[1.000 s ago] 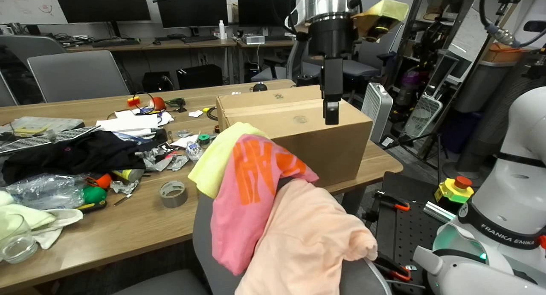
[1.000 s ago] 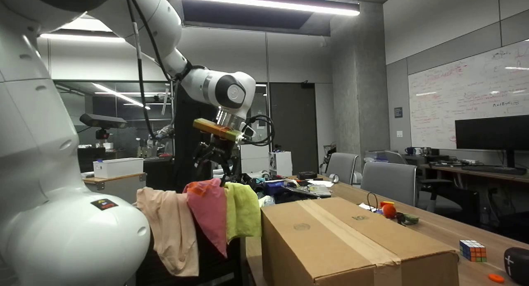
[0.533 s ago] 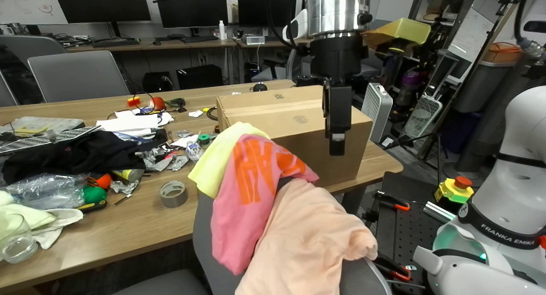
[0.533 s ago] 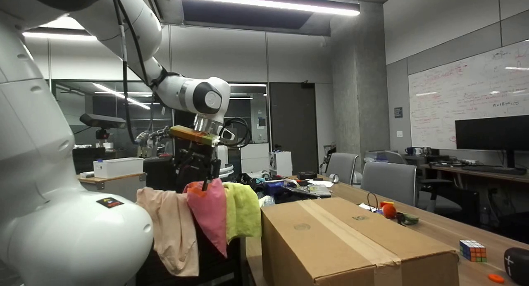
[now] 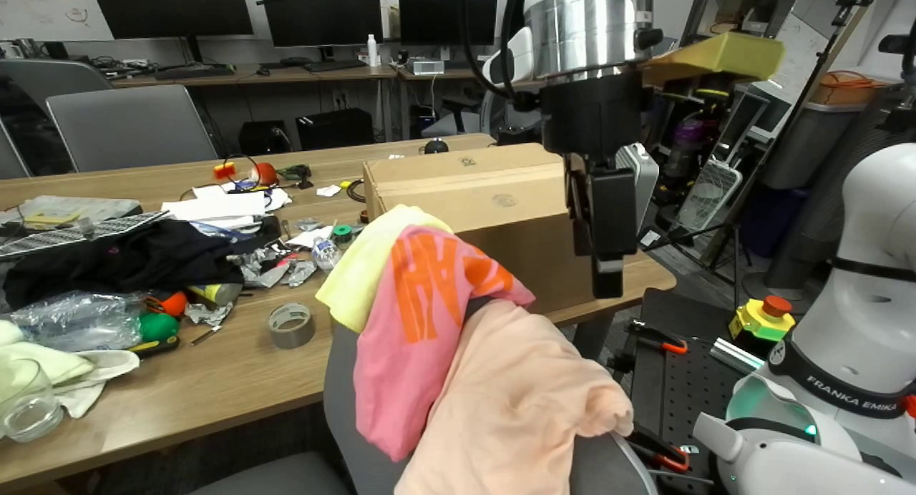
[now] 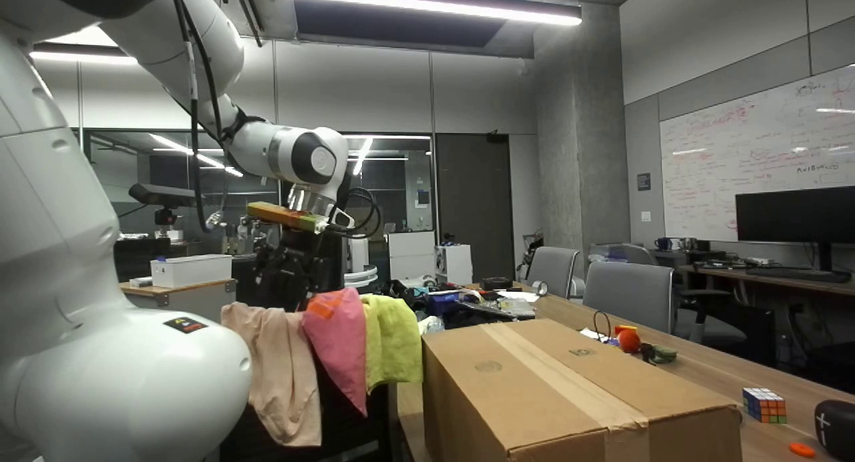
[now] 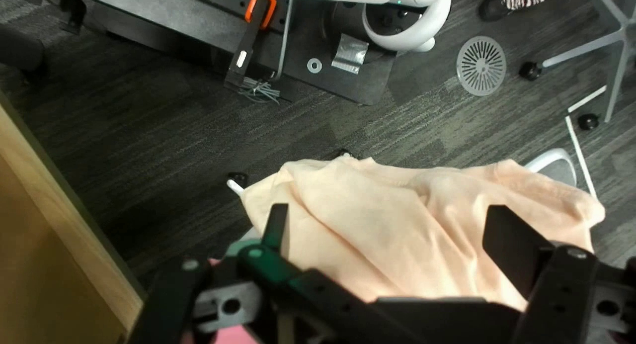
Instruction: Put the clothes on the box
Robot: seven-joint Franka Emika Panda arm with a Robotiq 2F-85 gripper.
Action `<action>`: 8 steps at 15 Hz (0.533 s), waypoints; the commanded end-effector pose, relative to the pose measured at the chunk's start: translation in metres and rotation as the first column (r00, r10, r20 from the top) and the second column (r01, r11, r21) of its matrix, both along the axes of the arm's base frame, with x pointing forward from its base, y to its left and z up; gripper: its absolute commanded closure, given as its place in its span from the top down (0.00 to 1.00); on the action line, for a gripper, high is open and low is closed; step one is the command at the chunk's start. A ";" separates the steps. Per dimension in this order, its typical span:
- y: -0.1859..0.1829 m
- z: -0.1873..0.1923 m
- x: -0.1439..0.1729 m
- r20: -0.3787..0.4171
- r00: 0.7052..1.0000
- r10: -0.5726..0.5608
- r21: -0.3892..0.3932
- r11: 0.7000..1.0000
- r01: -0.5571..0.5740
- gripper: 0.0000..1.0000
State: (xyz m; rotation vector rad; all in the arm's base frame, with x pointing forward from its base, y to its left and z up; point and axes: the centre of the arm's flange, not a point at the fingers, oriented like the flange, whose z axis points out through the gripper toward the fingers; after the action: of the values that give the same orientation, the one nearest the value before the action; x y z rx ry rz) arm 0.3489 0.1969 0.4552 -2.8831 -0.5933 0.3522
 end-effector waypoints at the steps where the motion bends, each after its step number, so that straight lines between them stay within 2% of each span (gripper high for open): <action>1: 0.021 -0.001 -0.004 -0.017 0.999 0.030 0.006 1.000 -0.030 1.00; 3: 0.031 -0.007 -0.004 -0.021 0.999 0.047 0.008 0.999 -0.047 1.00; 8: 0.061 -0.020 -0.005 0.026 0.996 0.084 0.001 0.996 -0.084 1.00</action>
State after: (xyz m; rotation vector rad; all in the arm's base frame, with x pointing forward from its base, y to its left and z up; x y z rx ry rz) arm 0.3402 0.2339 0.4375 -2.8800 -0.7099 0.3681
